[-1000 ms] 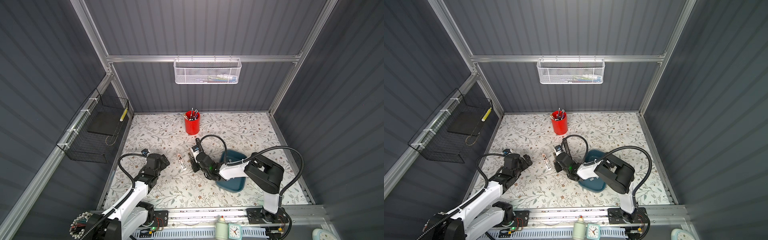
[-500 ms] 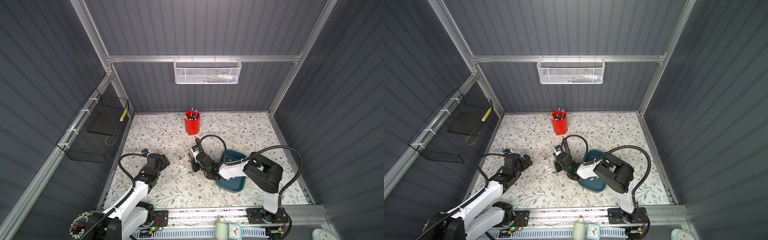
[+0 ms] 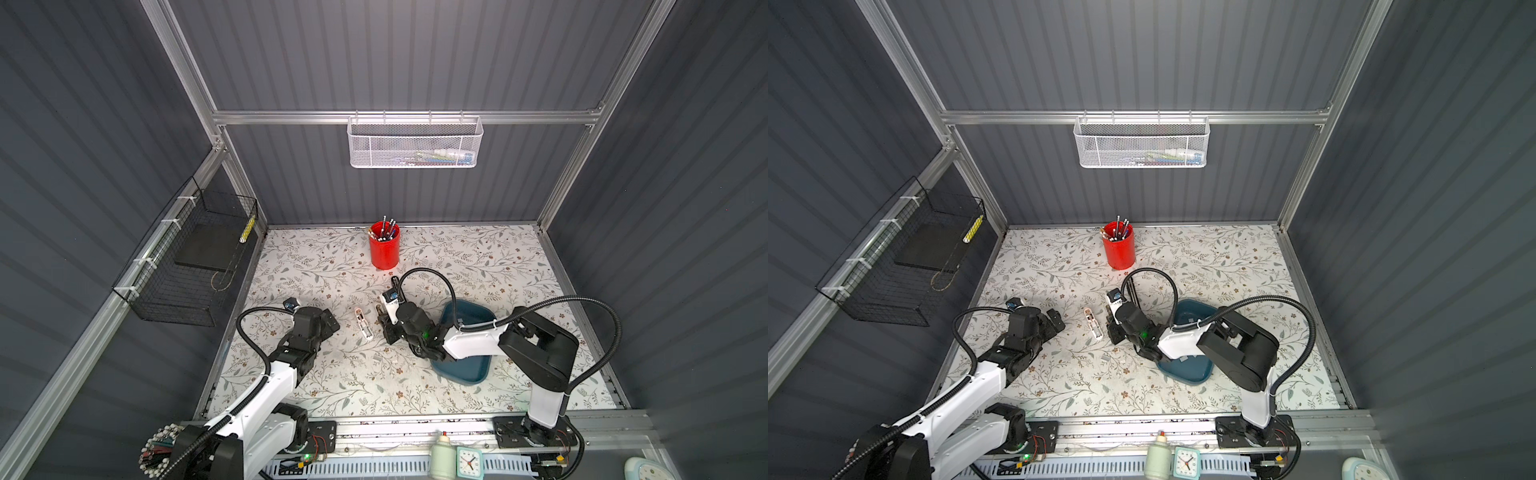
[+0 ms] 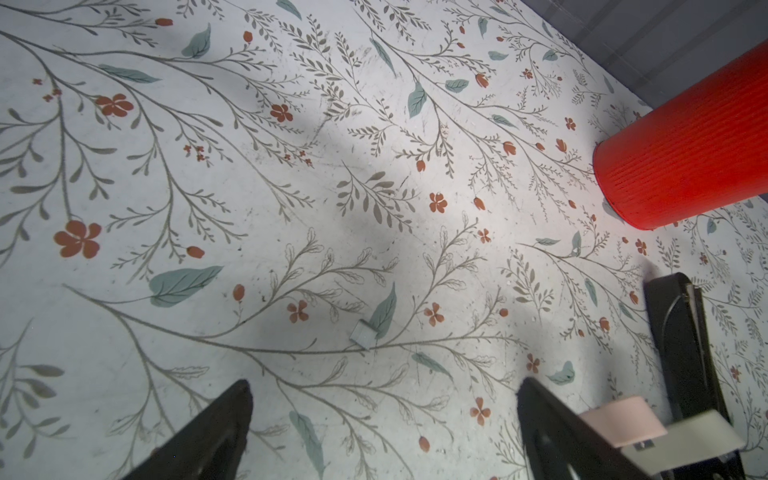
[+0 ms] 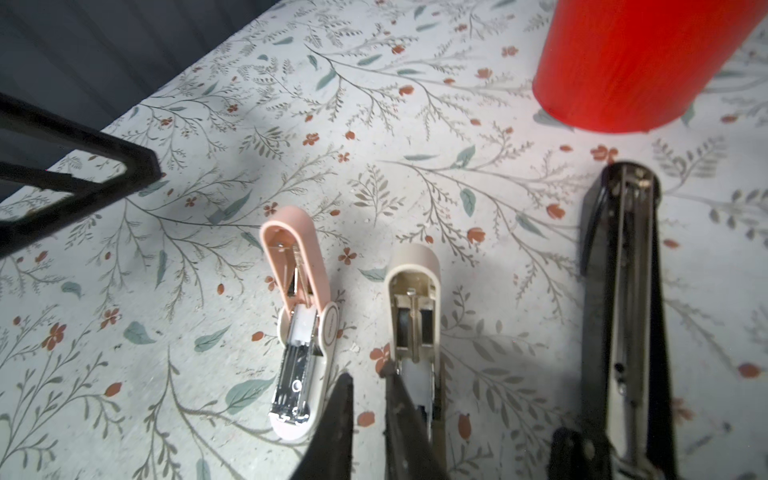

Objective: Load the staples into the stapler
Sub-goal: 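Lift the right gripper from the stapler and move it over the teal tray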

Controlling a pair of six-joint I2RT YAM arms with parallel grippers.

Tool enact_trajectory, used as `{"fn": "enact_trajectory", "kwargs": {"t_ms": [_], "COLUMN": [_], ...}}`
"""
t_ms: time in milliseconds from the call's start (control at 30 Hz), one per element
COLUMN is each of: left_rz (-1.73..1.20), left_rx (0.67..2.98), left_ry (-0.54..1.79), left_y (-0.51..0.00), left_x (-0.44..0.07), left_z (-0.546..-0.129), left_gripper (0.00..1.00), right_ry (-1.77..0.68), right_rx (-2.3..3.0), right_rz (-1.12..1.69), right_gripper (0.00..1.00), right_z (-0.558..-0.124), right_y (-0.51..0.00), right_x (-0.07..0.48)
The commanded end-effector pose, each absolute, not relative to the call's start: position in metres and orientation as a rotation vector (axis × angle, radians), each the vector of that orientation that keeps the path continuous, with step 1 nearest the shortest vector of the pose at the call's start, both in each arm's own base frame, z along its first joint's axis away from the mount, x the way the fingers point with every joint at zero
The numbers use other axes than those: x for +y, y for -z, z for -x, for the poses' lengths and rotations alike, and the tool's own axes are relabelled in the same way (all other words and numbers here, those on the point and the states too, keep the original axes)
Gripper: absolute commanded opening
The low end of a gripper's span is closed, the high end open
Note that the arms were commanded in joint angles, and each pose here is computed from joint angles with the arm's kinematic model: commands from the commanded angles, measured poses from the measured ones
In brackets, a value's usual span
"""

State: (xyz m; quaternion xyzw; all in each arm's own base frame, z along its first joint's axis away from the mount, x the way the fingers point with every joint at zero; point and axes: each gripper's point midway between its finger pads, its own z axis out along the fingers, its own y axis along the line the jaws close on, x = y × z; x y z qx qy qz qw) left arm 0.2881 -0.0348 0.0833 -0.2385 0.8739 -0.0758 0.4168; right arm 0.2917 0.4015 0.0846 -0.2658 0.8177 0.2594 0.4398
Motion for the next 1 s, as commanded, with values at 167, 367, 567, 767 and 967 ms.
{"fn": "enact_trajectory", "kwargs": {"t_ms": [167,367,567,767,967], "left_rz": [0.606,0.606,0.634,0.628,0.607], "left_rx": [2.141,2.13,2.188,2.232,2.272], "left_ry": [0.198,0.187,0.091,0.077,0.082], "left_y": [-0.102,-0.105,-0.098,-0.09,-0.087], "left_x": [-0.033,-0.03,-0.022,-0.023,-0.028], "left_z": [-0.292,-0.291,-0.29,-0.292,-0.297], "left_gripper": [1.0,1.0,1.0,0.99,0.98], "right_ry": [-0.695,-0.669,-0.698,-0.713,-0.646], "right_rx": [2.153,2.207,2.174,2.162,2.23], "right_rz": [0.934,1.009,0.992,0.997,1.019], "right_gripper": [0.31,0.28,0.27,0.26,0.23], "right_z": [-0.237,-0.215,-0.217,-0.222,-0.218], "right_y": [-0.073,-0.06,-0.075,-0.082,-0.058], "right_x": [0.407,0.41,0.417,0.431,0.419]}}
